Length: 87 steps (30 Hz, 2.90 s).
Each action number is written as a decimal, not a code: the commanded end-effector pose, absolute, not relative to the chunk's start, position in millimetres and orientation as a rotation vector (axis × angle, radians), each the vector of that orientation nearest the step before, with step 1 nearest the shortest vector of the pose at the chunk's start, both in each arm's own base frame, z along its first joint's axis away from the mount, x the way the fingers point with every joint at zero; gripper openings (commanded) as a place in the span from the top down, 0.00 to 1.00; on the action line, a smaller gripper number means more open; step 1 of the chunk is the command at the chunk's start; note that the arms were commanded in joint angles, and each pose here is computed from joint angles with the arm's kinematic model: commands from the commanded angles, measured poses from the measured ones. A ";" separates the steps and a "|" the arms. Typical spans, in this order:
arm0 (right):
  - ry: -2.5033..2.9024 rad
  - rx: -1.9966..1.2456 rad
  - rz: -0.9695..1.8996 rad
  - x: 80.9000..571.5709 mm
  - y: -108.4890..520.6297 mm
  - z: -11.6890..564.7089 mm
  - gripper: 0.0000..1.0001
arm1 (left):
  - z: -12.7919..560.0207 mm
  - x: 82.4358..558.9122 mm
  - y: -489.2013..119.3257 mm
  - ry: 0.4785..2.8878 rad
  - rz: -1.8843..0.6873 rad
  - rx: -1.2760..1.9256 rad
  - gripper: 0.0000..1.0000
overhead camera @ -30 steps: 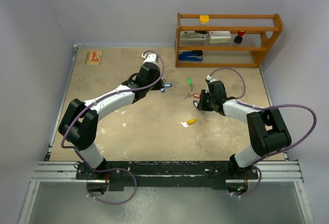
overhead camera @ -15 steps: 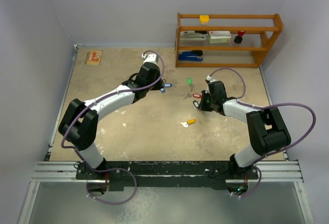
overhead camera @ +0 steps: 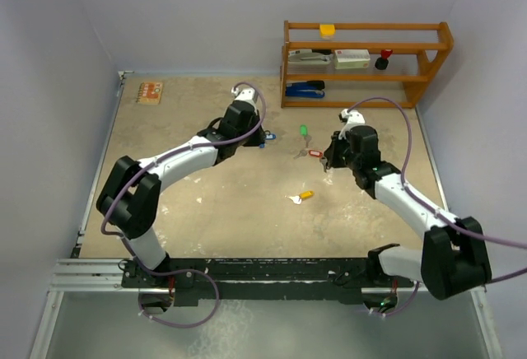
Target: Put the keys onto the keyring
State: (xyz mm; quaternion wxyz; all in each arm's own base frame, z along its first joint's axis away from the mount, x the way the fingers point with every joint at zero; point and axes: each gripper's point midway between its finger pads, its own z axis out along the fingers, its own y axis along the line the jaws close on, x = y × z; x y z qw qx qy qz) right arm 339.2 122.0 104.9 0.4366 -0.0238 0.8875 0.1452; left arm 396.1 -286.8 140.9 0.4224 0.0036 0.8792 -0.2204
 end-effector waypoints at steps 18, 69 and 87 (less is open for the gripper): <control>1.905 -0.362 0.600 331.2 168.0 178.2 1.00 | 170.9 369.7 -371.3 2.124 -0.841 0.339 1.00; 1.909 -0.441 0.595 344.3 193.2 167.6 1.00 | 154.2 348.9 -411.2 2.195 -0.900 0.504 1.00; 1.916 -0.435 0.575 350.3 192.2 165.3 1.00 | 154.7 347.2 -411.8 2.198 -0.894 0.515 1.00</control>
